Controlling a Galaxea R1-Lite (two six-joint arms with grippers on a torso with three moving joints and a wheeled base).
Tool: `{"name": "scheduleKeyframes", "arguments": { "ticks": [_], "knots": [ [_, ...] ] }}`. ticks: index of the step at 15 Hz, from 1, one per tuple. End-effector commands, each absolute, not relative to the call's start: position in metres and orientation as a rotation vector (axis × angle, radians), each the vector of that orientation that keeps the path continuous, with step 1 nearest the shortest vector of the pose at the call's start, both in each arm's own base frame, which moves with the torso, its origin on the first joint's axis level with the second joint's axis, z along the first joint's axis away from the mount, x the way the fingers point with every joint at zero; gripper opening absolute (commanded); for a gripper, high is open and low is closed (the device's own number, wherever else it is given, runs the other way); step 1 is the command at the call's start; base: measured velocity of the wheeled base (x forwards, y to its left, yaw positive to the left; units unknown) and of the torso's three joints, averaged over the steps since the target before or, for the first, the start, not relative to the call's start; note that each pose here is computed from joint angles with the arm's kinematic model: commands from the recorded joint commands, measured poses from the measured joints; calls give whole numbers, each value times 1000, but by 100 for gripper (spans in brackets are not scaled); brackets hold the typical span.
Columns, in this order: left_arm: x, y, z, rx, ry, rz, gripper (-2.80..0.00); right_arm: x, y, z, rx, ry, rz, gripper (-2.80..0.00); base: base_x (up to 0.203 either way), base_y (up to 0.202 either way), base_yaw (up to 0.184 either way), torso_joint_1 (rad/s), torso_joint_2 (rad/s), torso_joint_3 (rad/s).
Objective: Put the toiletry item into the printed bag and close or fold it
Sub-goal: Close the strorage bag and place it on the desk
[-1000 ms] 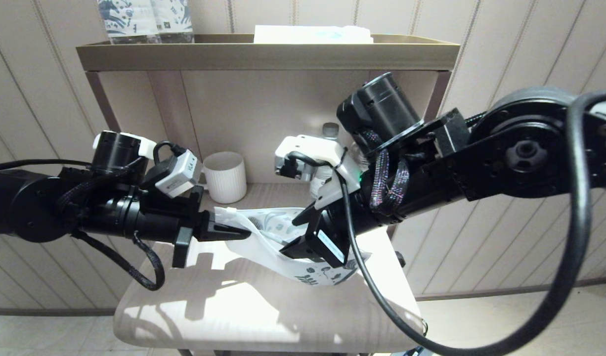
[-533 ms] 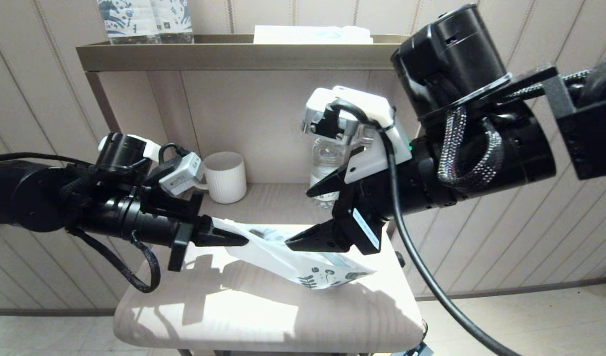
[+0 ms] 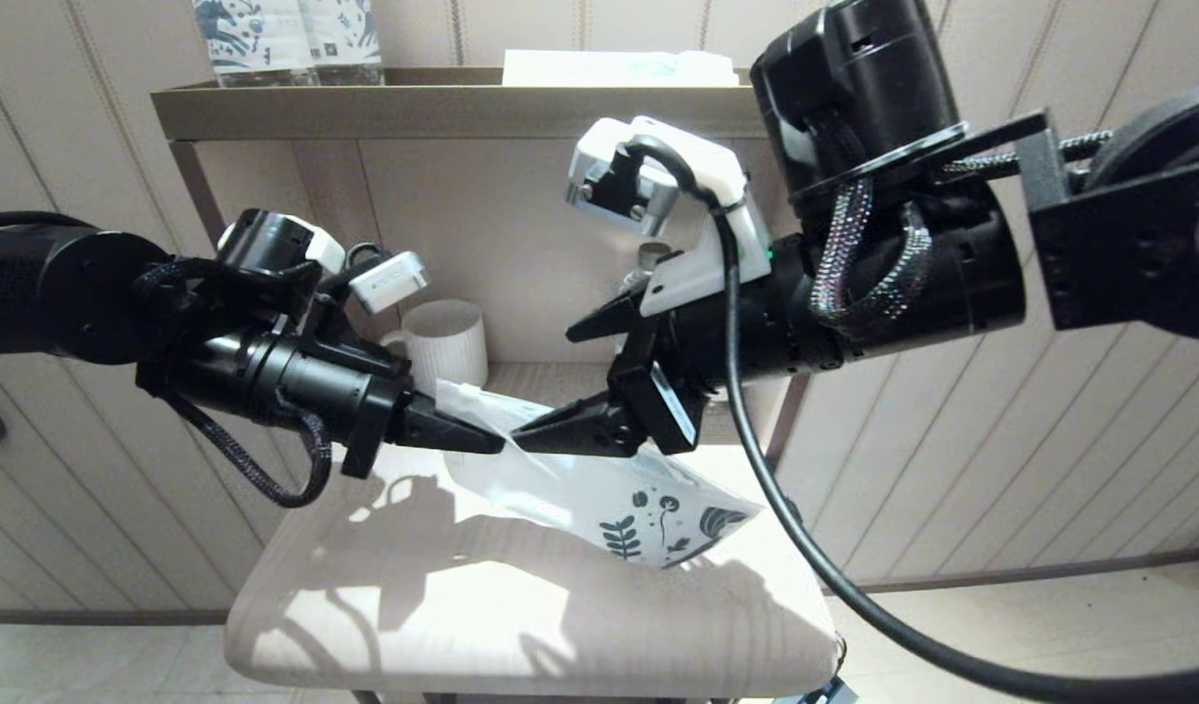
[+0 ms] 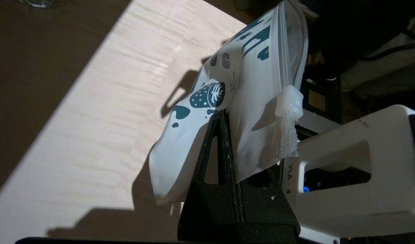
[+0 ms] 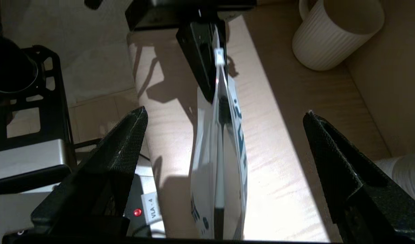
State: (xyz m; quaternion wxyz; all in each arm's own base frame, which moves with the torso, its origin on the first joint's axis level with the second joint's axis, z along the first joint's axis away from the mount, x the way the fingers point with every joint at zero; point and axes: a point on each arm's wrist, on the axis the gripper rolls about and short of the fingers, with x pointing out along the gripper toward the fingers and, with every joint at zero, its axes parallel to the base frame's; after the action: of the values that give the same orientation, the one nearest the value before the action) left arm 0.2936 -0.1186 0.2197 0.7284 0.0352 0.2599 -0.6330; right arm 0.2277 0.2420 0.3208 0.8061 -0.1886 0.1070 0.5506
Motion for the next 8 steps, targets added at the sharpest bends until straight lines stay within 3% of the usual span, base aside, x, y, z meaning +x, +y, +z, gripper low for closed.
{"name": "scheduleKeyframes", "arguments": {
  "ticks": [1,8],
  "knots": [
    [299,-127,214,68,608,-1392,-280,238,258,311,-411,247,1195,0,0,0,0,0,0,0],
    [298,-128,207,115,584,-1420,-280,247,269,304,-406,258,1230,0,0,0,0,0,0,0]
  ]
}}
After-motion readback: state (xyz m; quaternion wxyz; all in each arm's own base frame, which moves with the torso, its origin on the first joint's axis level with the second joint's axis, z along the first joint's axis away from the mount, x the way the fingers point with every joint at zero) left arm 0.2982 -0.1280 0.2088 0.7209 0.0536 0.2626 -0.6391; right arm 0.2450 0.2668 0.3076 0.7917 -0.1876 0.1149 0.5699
